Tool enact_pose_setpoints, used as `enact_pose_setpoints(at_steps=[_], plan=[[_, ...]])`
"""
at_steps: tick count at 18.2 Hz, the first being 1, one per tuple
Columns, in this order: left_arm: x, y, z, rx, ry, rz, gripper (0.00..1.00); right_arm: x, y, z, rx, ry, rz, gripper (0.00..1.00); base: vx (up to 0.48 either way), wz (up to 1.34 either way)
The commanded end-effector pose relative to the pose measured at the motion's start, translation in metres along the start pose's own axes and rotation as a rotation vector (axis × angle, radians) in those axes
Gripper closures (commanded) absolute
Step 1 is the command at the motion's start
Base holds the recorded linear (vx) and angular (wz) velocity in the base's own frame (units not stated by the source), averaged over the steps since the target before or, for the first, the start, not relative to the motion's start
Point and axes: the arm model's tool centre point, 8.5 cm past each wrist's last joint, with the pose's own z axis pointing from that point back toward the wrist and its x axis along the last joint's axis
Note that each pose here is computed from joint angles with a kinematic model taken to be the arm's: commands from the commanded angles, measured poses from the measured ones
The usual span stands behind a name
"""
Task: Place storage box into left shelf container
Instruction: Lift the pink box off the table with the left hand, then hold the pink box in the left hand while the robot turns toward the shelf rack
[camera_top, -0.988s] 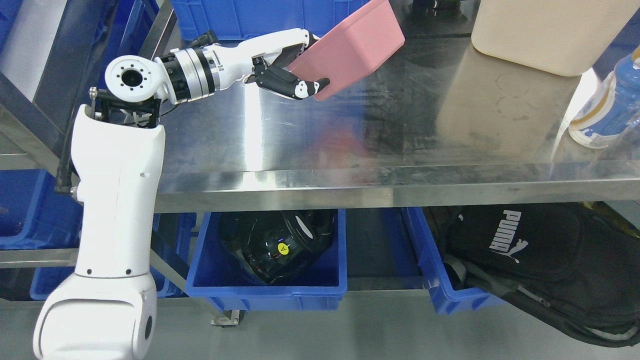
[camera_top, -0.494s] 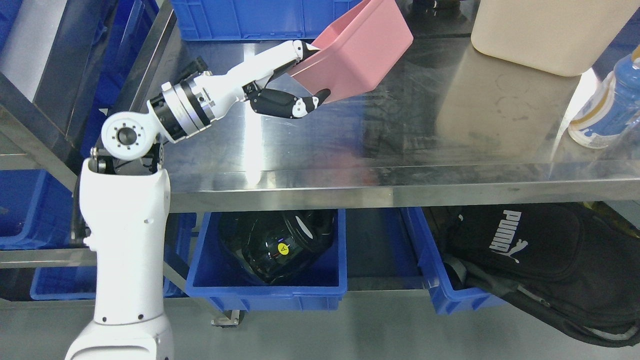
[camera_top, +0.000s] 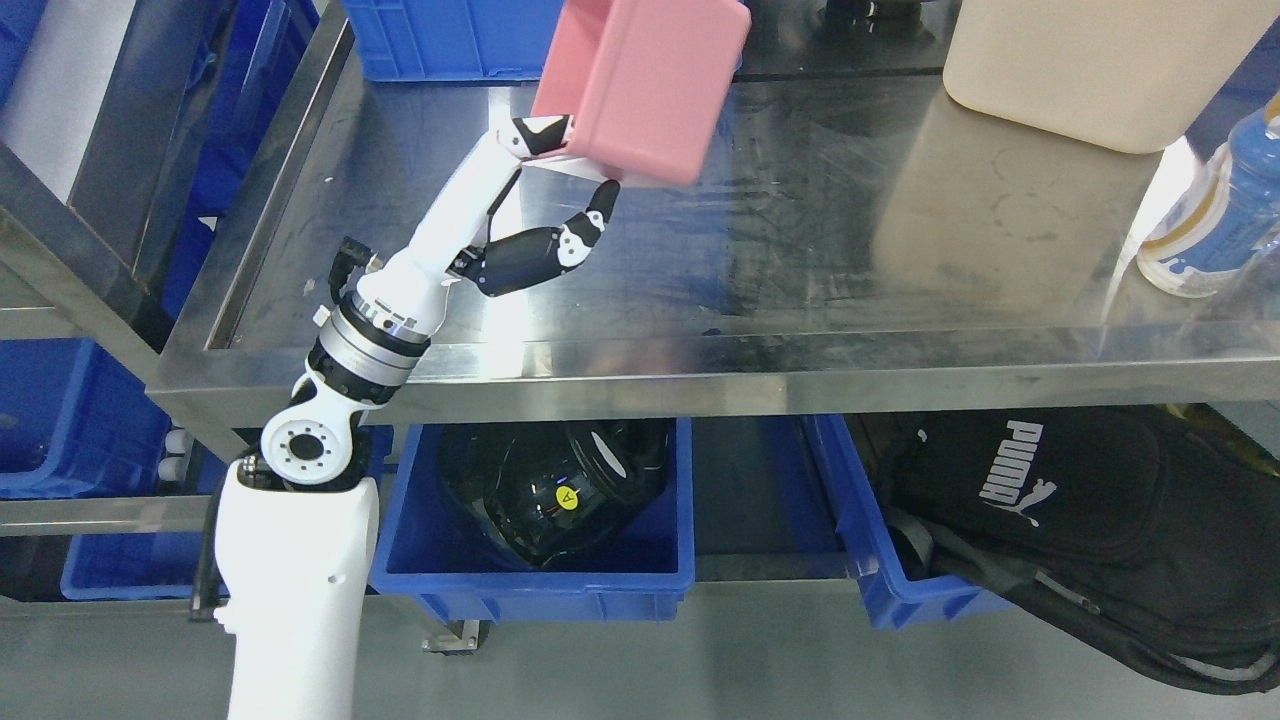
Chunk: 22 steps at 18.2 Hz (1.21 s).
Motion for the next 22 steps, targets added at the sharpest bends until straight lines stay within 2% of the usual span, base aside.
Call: enact_pose_setpoints(at_steps=[1, 4, 7, 10, 14, 16, 22], plan=[[0.025, -0.048, 0.017, 0.027, -0.075, 0.072, 0.99, -0.010, 0.003, 0.002, 0.156, 0.007, -0.003, 0.00, 0.000, 0.00], [0.033, -0.090, 0.034, -0.044, -0.093, 0.141, 0.99, -0.010, 0.003, 0.002, 0.156, 0.007, -0.003, 0.00, 0.000, 0.00], [0.033, -0.101, 0.042, -0.114, -0.083, 0.153, 1.00, -0.010, 0.003, 0.002, 0.156, 0.007, -0.003, 0.00, 0.000, 0.00], [0.026, -0.090, 0.047, -0.125, -0.053, 0.126, 1.00, -0.010, 0.003, 0.002, 0.156, 0.007, -0.003, 0.00, 0.000, 0.00], [0.014, -0.056, 0.058, -0.082, 0.006, 0.064, 1.00, -0.010, 0.003, 0.002, 0.156, 0.007, -0.003, 0.00, 0.000, 0.00], [0.013, -0.056, 0.058, -0.151, 0.010, 0.054, 1.00, -0.010, 0.003, 0.002, 0.156, 0.007, -0.003, 0.00, 0.000, 0.00], [0.007, -0.030, 0.035, -0.212, 0.036, 0.019, 1.00, -0.010, 0.003, 0.002, 0.156, 0.007, -0.003, 0.00, 0.000, 0.00]])
